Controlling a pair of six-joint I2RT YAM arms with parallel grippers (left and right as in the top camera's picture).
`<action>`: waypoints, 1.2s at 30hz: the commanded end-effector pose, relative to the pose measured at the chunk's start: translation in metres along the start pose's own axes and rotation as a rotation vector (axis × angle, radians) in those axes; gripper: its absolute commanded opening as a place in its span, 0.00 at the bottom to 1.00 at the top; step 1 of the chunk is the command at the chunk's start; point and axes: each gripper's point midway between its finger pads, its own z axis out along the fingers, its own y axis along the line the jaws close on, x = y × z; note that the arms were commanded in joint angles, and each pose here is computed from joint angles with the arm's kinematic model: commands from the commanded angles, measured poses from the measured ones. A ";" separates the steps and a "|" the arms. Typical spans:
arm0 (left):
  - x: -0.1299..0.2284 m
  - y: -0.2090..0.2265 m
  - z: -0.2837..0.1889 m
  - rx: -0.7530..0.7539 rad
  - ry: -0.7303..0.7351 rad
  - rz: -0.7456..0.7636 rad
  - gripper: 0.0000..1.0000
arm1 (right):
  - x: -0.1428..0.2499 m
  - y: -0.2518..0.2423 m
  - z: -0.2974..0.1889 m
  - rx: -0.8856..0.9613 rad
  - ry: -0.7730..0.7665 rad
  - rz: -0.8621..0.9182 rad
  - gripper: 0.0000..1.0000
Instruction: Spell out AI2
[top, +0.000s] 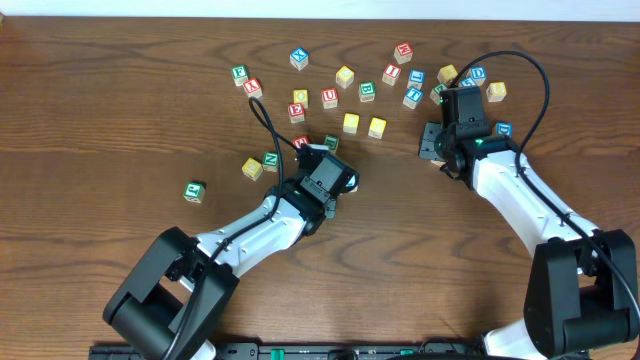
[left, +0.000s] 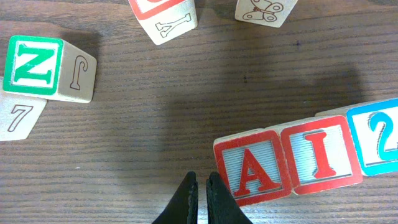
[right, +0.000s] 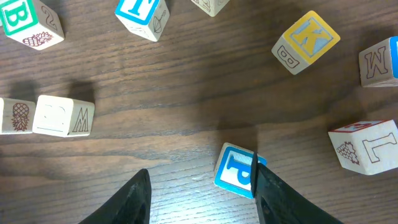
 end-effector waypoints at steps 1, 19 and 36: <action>0.007 0.004 0.005 -0.014 0.019 0.022 0.07 | 0.004 -0.002 0.003 0.006 0.012 0.012 0.47; 0.006 0.006 0.005 -0.025 0.012 0.021 0.07 | 0.009 -0.003 0.003 0.013 0.030 0.009 0.48; 0.004 0.011 0.005 -0.045 0.005 0.017 0.07 | 0.021 -0.007 0.002 0.028 0.082 0.003 0.49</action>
